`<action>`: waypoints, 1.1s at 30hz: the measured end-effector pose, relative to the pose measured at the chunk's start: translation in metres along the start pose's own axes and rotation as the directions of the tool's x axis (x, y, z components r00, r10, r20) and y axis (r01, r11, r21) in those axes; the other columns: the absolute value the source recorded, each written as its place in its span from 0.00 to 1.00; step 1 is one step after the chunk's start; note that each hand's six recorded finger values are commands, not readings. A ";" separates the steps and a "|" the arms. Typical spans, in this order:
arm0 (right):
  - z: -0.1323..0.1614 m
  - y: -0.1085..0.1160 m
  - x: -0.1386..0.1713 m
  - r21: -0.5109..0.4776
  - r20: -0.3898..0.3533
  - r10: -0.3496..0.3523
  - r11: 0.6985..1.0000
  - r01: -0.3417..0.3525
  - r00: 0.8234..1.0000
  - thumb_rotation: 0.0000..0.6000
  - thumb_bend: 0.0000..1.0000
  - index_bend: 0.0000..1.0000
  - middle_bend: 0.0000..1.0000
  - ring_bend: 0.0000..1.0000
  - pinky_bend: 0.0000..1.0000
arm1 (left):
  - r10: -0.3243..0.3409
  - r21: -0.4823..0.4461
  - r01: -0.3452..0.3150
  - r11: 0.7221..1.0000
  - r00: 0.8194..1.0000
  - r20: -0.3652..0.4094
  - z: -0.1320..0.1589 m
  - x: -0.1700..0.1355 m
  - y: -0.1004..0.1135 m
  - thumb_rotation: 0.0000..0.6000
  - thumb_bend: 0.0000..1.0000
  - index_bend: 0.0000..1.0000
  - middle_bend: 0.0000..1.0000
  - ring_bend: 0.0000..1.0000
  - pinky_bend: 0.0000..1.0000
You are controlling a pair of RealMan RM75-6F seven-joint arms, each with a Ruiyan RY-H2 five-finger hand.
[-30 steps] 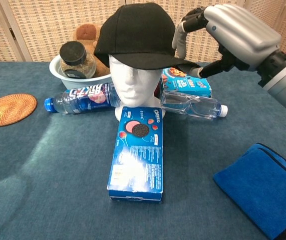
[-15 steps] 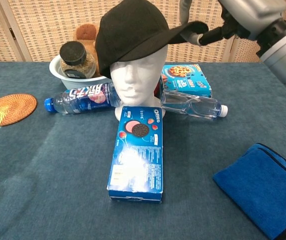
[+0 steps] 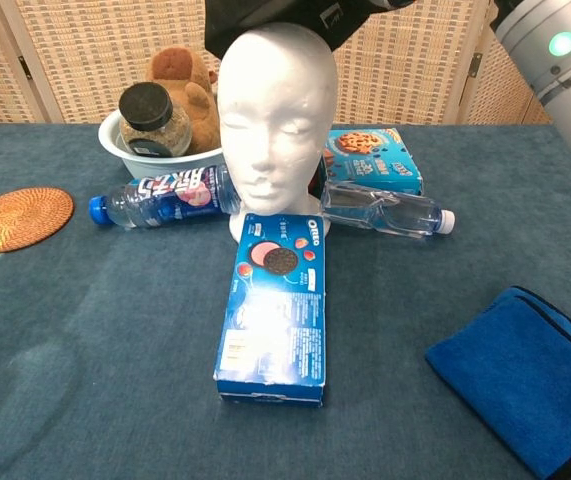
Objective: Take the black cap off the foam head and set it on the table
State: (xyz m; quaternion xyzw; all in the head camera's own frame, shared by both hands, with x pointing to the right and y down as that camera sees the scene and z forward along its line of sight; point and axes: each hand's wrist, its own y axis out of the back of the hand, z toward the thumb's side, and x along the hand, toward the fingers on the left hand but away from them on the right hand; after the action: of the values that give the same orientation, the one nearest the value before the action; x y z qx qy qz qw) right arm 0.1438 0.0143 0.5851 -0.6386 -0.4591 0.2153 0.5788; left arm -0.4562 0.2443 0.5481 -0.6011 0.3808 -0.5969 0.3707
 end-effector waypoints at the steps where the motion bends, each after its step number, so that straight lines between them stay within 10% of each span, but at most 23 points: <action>1: -0.002 0.001 -0.003 0.010 0.004 -0.009 1.000 0.009 1.000 1.00 0.45 0.80 0.51 0.31 0.22 | 0.001 0.000 -0.001 1.000 1.000 -0.002 -0.001 0.000 0.000 1.00 0.19 0.00 0.00 0.02 0.00; 16: -0.054 0.048 0.026 0.146 0.077 -0.084 0.987 0.072 0.993 1.00 0.45 0.81 0.52 0.31 0.22 | -0.008 -0.006 0.009 1.000 1.000 0.018 0.002 0.004 -0.003 1.00 0.19 0.00 0.00 0.02 0.00; 33: -0.123 0.050 0.136 0.285 0.257 0.135 0.935 -0.209 0.957 1.00 0.45 0.81 0.52 0.31 0.23 | -0.026 -0.012 0.027 1.000 0.999 0.039 0.006 0.007 -0.009 1.00 0.19 0.00 0.00 0.02 0.00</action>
State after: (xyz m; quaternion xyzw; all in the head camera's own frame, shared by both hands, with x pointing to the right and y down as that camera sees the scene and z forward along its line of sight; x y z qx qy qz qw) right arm 0.3261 0.0661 0.6022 -0.5483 -0.4263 0.4081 0.5926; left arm -0.4497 0.2415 0.5596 -0.6200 0.3693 -0.5874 0.3664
